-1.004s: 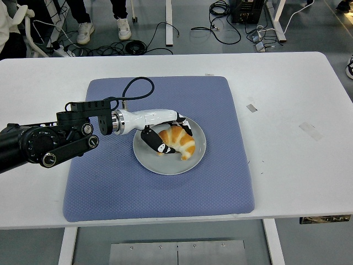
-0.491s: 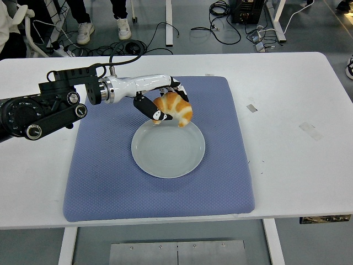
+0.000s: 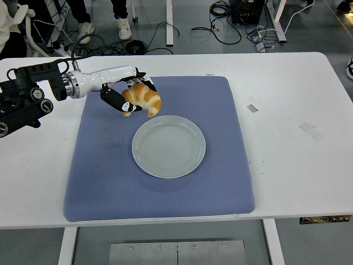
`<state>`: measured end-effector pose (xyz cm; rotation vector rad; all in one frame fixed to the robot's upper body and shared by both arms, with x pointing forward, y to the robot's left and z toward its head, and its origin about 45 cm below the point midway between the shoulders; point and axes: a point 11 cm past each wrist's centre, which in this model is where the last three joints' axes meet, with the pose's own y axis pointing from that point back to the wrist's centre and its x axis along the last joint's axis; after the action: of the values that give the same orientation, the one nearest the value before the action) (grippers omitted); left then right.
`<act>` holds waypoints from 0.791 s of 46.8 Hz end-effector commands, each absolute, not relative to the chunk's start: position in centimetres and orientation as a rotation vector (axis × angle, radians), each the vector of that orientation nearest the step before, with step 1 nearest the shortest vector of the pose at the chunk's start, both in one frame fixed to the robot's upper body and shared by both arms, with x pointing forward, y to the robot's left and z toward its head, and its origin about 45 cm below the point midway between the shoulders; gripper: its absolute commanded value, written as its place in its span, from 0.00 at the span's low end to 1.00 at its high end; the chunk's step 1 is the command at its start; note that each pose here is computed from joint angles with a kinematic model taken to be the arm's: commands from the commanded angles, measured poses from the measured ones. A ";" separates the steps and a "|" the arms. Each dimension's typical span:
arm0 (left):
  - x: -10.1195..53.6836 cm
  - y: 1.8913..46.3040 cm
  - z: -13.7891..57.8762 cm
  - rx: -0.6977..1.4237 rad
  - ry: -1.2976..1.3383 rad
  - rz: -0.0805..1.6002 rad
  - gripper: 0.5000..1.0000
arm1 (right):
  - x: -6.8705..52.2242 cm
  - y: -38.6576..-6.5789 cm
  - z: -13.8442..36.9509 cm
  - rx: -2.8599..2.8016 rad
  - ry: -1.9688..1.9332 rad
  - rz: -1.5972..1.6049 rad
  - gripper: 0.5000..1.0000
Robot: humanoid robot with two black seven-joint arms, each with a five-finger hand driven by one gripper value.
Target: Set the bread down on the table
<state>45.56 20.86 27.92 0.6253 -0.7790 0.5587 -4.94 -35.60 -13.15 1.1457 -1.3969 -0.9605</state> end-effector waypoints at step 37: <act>45.1 28.9 25.2 0.739 -0.715 0.670 0.00 | -4.9 -35.6 -13.1 1.145 -1.397 -0.960 1.00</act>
<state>44.95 28.59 25.47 0.7316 -0.7201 0.6624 -4.95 -35.61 -13.15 1.1451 -1.3970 -0.9600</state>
